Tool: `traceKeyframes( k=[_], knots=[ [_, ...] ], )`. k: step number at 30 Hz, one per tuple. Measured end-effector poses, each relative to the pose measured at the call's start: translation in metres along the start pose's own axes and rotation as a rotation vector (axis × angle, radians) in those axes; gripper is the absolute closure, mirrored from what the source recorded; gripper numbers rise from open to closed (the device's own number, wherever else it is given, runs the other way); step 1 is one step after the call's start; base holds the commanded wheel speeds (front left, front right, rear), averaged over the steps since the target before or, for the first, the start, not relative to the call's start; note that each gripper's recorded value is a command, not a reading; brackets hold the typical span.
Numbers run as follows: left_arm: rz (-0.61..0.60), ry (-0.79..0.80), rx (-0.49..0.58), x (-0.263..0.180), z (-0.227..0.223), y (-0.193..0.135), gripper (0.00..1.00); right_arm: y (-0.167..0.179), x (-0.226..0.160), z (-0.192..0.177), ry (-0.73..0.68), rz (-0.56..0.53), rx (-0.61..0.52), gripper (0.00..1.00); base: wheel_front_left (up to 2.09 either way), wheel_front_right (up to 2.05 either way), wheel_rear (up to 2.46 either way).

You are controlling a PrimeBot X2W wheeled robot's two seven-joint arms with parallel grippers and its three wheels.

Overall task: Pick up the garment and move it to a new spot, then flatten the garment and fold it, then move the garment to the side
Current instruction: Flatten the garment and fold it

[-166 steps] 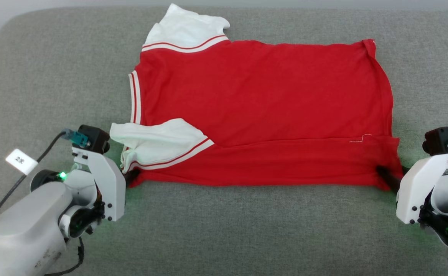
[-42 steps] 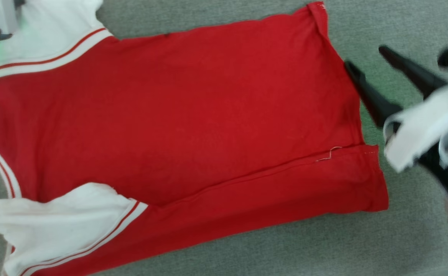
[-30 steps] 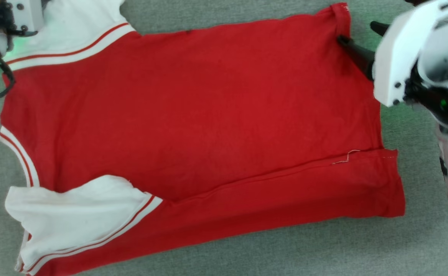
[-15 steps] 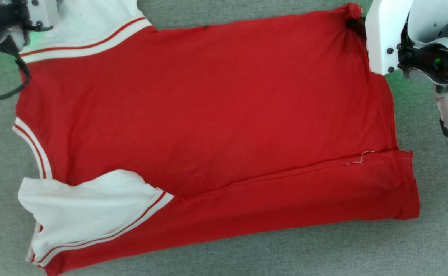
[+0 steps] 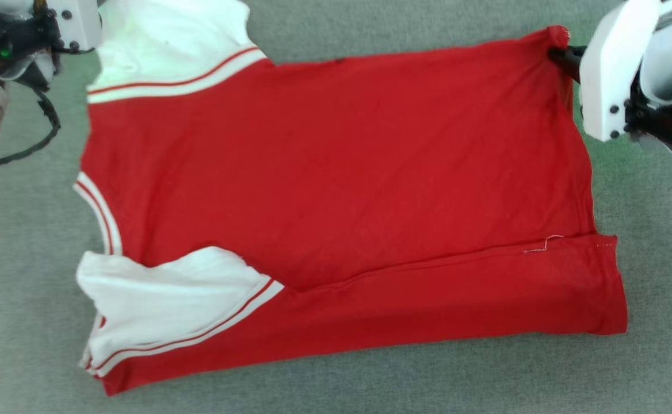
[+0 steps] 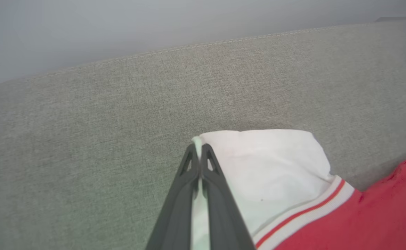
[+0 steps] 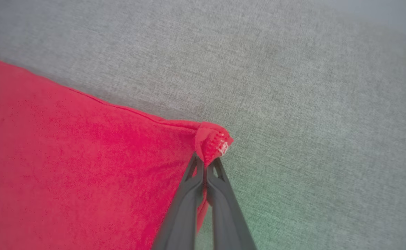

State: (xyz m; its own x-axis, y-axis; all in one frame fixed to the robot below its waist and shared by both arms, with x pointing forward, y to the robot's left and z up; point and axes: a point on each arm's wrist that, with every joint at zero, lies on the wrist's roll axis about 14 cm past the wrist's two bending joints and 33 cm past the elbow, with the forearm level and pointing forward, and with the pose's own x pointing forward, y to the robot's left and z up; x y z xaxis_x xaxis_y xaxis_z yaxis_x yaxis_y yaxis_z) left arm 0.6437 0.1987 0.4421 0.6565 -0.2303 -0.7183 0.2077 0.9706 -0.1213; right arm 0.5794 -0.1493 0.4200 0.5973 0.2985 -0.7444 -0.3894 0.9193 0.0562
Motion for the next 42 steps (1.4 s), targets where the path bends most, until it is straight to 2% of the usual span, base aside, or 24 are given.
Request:
traceKeyframes(
  k=[8,14,20,28,36,42],
  knots=[
    [-0.036,-0.085,0.035,-0.052,0.018,-0.007,1.00,0.008,-0.031,0.009,-0.081,0.013,-0.048,1.00,0.00,0.00,0.00],
    [-0.035,-0.087,0.079,-0.092,0.005,-0.005,1.00,0.022,-0.056,0.003,-0.100,0.045,-0.091,1.00,0.00,0.00,0.00],
    [-0.046,-0.018,0.082,-0.124,-0.034,-0.016,1.00,0.035,-0.079,-0.013,-0.084,0.087,-0.116,1.00,0.00,0.00,0.00],
    [-0.063,0.103,0.046,-0.155,-0.109,-0.037,1.00,0.038,-0.094,-0.049,-0.025,0.109,-0.072,1.00,0.00,0.00,0.00],
    [-0.094,0.219,-0.014,-0.157,-0.169,-0.049,1.00,0.044,-0.092,-0.092,0.078,0.128,-0.022,1.00,0.00,0.00,0.00],
    [-0.115,0.251,-0.047,-0.149,-0.187,-0.055,1.00,0.049,-0.088,-0.103,0.116,0.136,-0.017,1.00,0.00,0.00,0.00]
  ],
)
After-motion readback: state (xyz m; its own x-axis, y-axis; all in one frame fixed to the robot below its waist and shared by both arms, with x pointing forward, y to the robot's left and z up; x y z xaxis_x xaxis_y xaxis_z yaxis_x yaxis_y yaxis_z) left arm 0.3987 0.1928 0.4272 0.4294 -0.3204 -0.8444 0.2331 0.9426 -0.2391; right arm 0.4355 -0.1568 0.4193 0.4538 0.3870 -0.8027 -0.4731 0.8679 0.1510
